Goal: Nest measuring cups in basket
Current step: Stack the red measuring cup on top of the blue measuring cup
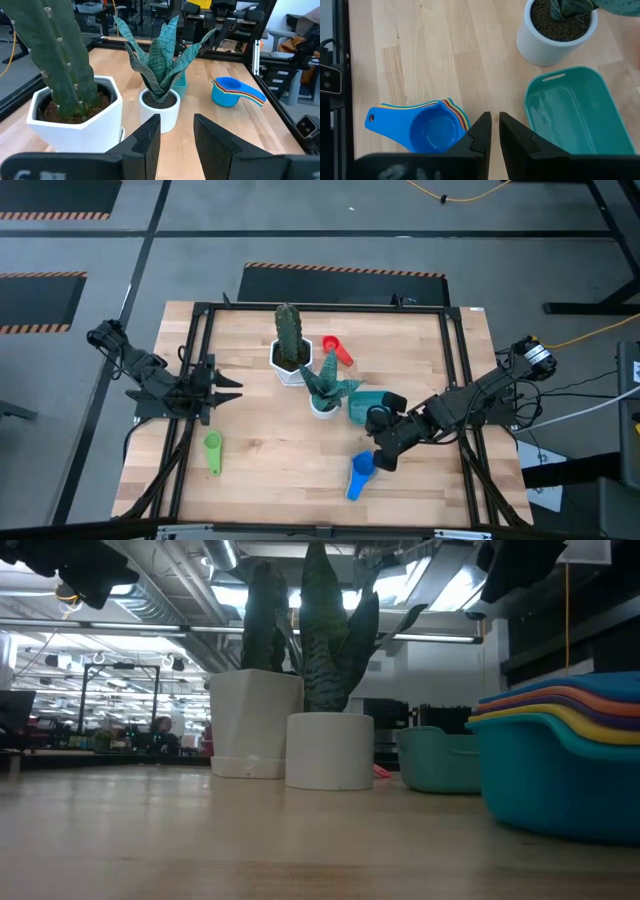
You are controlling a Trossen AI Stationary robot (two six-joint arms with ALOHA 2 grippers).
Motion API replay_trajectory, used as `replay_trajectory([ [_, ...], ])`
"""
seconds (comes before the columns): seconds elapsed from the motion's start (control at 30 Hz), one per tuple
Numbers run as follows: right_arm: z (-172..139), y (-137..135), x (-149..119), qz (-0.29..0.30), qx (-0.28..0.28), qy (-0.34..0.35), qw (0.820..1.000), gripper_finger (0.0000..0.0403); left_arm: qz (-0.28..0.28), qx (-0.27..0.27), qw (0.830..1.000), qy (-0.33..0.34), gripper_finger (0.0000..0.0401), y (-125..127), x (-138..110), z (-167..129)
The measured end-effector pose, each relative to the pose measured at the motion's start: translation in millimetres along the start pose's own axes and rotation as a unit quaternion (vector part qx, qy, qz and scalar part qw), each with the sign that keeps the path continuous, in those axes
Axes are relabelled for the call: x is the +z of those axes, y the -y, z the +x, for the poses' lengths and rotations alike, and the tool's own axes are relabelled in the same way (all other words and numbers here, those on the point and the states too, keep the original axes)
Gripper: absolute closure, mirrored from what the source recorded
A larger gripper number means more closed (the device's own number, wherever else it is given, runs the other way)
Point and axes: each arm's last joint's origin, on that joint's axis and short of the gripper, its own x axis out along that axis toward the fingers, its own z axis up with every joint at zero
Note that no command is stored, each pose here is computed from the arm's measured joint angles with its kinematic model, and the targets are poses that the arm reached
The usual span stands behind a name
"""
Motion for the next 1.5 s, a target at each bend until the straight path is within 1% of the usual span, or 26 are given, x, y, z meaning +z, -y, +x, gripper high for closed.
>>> replay_trajectory([
  [0.13,0.0,0.0,0.0,0.001,0.000,0.000,1.000,0.0361,0.000,0.000,1.000,0.000,0.0291,0.0,0.0,0.0],
  [0.2,0.0,0.0,0.0,0.014,0.000,0.000,1.000,0.0361,0.000,0.000,1.000,0.000,0.0291,0.0,0.0,0.0],
  [0.3,-1.1,-0.5,-0.9,0.023,0.017,-0.014,0.999,0.0361,0.000,0.000,1.000,0.000,0.0291,0.0,0.0,0.0],
  [0.43,-2.5,-1.3,0.7,0.057,0.024,-0.006,0.998,0.0361,0.000,0.000,1.000,0.000,0.0291,0.0,0.0,0.0],
  [0.5,-2.6,-1.3,0.4,0.051,0.026,-0.009,0.998,0.0361,0.000,0.000,1.000,0.000,0.0291,0.0,-0.1,0.0],
  [0.6,-2.5,1.4,0.8,0.051,0.013,-0.006,0.999,0.0360,0.000,0.000,1.000,0.000,0.0291,0.0,0.0,0.0],
  [0.67,-3.6,5.1,0.3,0.078,-0.007,-0.003,0.997,0.0359,0.000,0.000,1.000,0.000,0.0291,0.0,-0.1,0.0],
  [0.73,-4.7,7.5,1.0,0.095,-0.012,-0.001,0.995,0.0358,0.000,0.000,1.000,0.000,0.0291,0.0,0.0,0.0],
  [0.87,-4.4,11.7,2.7,0.077,-0.013,-0.008,0.997,0.0358,0.000,0.000,1.000,0.000,0.0291,0.0,0.0,0.0],
  [0.93,-4.4,12.9,4.4,0.080,-0.008,-0.007,0.997,0.0358,0.000,0.000,1.000,0.000,0.0291,0.0,0.0,0.0],
  [1.03,-3.5,15.0,6.3,0.069,-0.009,-0.006,0.998,0.0358,0.000,0.000,1.000,0.000,0.0291,0.0,0.0,0.0],
  [1.1,-3.4,15.4,6.6,0.076,-0.007,-0.007,0.997,0.0358,0.000,0.000,1.000,0.000,0.0291,0.0,0.1,0.0],
  [1.2,-3.4,14.7,5.1,0.098,0.008,-0.026,0.995,0.0358,0.000,0.000,1.000,0.000,0.0291,0.0,0.1,0.0],
  [1.27,-3.5,14.3,4.6,0.092,0.013,-0.031,0.995,0.0358,0.000,0.000,1.000,0.000,0.0291,0.0,0.1,0.0],
  [1.4,-3.5,17.0,4.2,0.094,-0.014,-0.021,0.995,0.0358,0.000,0.000,1.000,0.000,0.0291,0.0,0.1,-0.1],
  [1.5,-3.8,17.0,4.8,0.080,-0.013,-0.017,0.997,0.0358,0.000,0.000,1.000,0.000,0.0291,0.0,0.1,0.0],
])
